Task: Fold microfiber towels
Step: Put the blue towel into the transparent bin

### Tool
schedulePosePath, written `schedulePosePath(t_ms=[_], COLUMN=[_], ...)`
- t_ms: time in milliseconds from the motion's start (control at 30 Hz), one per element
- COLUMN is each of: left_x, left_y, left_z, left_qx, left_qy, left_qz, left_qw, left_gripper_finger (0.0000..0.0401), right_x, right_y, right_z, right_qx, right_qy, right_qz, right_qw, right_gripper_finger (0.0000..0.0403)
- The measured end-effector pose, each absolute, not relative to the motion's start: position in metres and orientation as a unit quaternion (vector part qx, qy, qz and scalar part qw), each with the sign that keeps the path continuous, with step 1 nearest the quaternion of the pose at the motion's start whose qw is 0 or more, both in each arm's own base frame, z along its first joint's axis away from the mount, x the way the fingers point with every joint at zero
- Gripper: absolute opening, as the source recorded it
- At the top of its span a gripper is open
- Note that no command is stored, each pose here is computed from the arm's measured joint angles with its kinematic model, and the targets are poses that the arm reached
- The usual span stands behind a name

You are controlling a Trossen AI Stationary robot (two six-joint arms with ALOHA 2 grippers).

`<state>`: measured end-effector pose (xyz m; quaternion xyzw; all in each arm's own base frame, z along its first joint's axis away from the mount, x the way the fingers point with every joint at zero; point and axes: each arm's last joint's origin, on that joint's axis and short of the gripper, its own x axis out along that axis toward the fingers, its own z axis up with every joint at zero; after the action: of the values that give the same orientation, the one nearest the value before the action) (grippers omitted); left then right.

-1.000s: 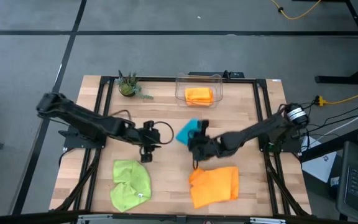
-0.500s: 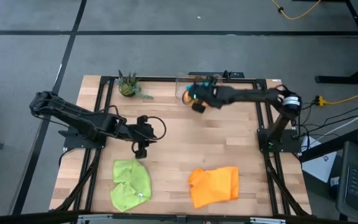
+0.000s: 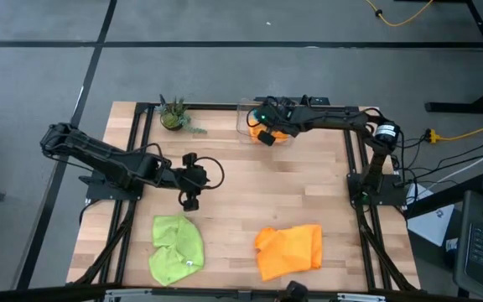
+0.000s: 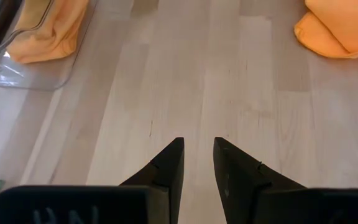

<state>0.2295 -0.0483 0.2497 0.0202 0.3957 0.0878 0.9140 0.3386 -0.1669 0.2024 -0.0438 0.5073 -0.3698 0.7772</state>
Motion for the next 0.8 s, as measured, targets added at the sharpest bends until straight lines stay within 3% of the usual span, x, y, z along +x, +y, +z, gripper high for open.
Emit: schedulePosePath(t_ms=[167,367,567,700,800], left_x=[0.229,0.228,0.228,0.228,0.228], left_y=[-0.048,-0.048,-0.048,-0.048,-0.048], left_z=[0.249,0.249,0.249,0.249,0.249], left_qx=[0.021,0.022,0.022,0.022,0.021], left_qy=[0.400,0.403,0.403,0.403,0.402], left_qz=[0.088,0.089,0.089,0.089,0.089], left_qw=[0.912,0.911,0.911,0.911,0.911], left_gripper_finger=[0.0080,0.0080,0.0080,0.0080,0.0080], right_x=[0.340,0.340,0.342,0.345,0.344], right_y=[-0.166,-0.163,-0.157,-0.162,-0.174], right_z=[0.202,0.202,0.228,0.254,0.252], right_qx=[-0.024,0.010,0.073,0.122,0.185], right_qy=[0.504,0.499,0.498,0.462,0.447], right_qz=[-0.349,-0.319,-0.258,-0.337,-0.364], right_qw=[0.790,0.806,0.825,0.811,0.796], right_gripper_finger=[0.0125,0.0182,0.0200,0.0196,0.0188])
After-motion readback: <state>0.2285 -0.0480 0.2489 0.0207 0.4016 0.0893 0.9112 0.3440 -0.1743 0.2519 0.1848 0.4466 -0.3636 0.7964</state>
